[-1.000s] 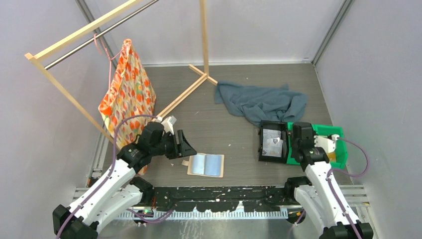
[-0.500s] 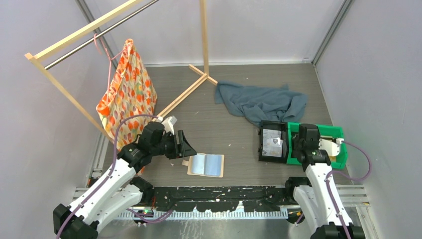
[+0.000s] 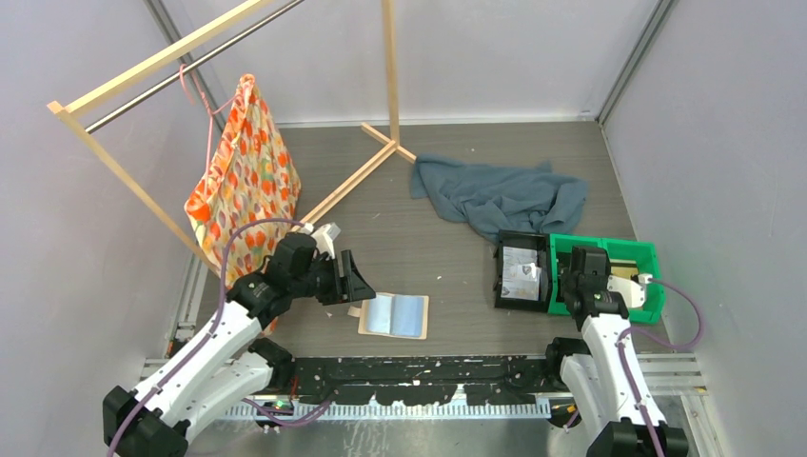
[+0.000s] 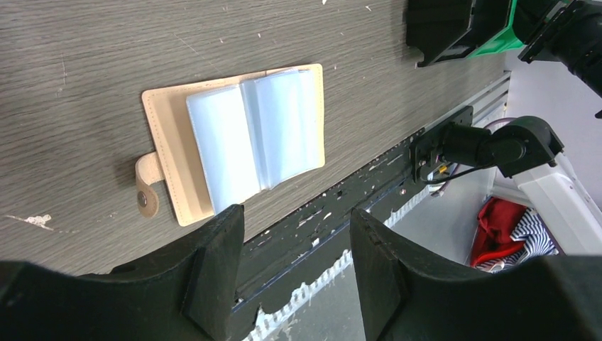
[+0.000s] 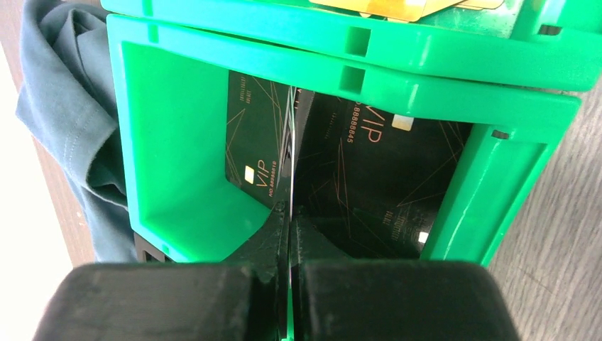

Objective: Take the credit cards out of the card holder
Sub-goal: Place the credit card in the storage box.

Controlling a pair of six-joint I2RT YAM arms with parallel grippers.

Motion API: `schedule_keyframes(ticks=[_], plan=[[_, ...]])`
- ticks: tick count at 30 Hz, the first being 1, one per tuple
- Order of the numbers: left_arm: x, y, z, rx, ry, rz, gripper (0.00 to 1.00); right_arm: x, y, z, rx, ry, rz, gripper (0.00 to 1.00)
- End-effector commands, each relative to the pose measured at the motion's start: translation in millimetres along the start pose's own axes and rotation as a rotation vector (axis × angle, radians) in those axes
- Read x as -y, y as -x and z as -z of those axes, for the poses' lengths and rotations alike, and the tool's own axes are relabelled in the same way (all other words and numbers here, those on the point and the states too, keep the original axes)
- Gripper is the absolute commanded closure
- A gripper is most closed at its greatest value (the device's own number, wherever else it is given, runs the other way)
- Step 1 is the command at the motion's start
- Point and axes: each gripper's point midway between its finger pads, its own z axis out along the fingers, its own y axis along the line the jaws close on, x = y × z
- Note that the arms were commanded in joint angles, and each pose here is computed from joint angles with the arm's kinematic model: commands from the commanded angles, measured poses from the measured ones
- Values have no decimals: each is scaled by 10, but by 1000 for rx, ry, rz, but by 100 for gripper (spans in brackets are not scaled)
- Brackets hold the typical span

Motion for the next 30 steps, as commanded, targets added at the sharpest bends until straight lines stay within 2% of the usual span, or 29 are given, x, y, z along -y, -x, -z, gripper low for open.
schedule_keyframes(ticks=[1,4,8,11,15,18,25,28,30], plan=[[48,31,18,-3,-14,-21,42,-31,16,-5,0,12,5,96],[37,28,13,-1,-11,-18,42,-15,7,-9,-8,5,11,94],[10,6,-16,-18,-3,-19,42,-24,26,20,-7,19,13,77],[14,20,-37,-22,-1,-17,42,-24,51,55,-2,25,9,72],[-96,29,-171,-22,28,-5,42,-43,43,122,-18,48,10,48],[-143,33,-326,-45,33,18,43,-127,67,238,-33,85,37,36],[-148,118,-582,-53,14,38,43,-503,351,747,9,235,106,29],[-95,118,-678,-64,-7,37,43,-660,376,928,-8,309,138,16],[-78,96,-729,-65,15,23,43,-732,358,995,-28,335,177,15]])
